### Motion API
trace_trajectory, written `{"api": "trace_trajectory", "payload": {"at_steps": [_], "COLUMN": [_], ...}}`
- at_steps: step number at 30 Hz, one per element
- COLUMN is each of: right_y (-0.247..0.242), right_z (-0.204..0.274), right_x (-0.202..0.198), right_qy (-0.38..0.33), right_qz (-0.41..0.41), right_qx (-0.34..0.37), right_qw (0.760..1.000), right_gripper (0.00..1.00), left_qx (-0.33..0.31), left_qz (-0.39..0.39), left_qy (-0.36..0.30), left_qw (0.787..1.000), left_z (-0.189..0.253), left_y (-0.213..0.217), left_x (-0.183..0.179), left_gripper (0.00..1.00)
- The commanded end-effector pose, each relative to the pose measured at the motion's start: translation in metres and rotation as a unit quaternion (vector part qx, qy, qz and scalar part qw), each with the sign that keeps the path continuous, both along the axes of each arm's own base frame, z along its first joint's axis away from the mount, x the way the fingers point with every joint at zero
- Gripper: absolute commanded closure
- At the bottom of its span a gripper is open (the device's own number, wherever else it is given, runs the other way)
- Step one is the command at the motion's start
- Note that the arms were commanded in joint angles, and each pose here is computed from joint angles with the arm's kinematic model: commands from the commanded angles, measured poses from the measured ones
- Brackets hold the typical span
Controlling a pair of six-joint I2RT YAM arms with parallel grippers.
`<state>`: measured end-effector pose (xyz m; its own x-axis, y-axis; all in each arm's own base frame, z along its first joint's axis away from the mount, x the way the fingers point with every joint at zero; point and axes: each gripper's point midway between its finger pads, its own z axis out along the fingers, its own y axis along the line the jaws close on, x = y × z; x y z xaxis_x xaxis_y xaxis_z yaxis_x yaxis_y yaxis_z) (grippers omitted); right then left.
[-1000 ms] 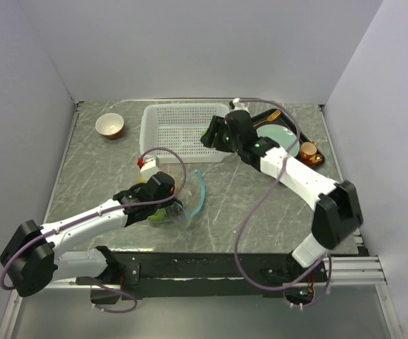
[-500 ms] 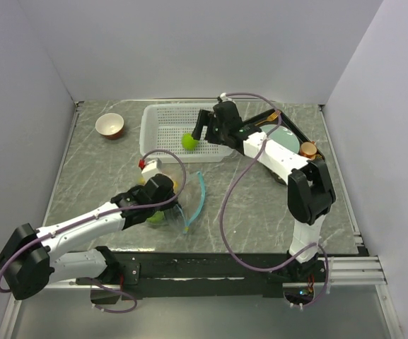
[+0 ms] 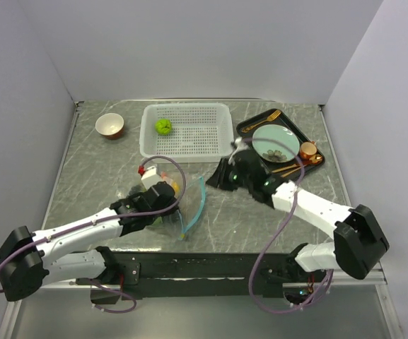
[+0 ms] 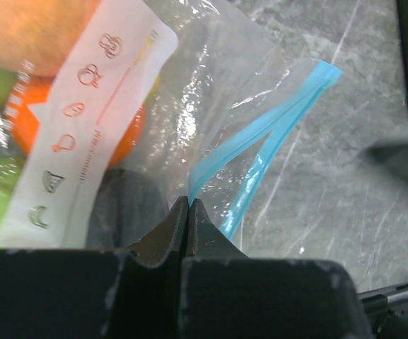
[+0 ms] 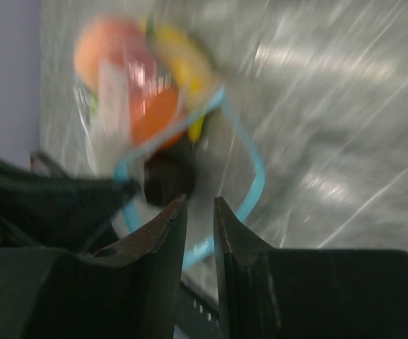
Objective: Open the zip-top bag and remove the fake food
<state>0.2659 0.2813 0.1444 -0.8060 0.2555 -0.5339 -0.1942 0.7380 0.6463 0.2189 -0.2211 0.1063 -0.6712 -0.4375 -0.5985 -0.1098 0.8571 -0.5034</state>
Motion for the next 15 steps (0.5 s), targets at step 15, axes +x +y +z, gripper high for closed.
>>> {"api": "trace_trajectory", "payload": {"at_steps": [15], "right_y": [0.085], "right_z": [-0.056], "right_x": [-0.004], "right_qy": [0.045], "right_qz": [0.090], "right_qx": [0.038], "right_qw": [0.994], "right_gripper": [0.79], "left_qx": [-0.053], "left_qz": [0.048], "left_qy": [-0.006], "left_qw": [0.997], "left_z": [0.024], "left_y": [-0.048], "left_x": [-0.059], "left_gripper": [0.99]}}
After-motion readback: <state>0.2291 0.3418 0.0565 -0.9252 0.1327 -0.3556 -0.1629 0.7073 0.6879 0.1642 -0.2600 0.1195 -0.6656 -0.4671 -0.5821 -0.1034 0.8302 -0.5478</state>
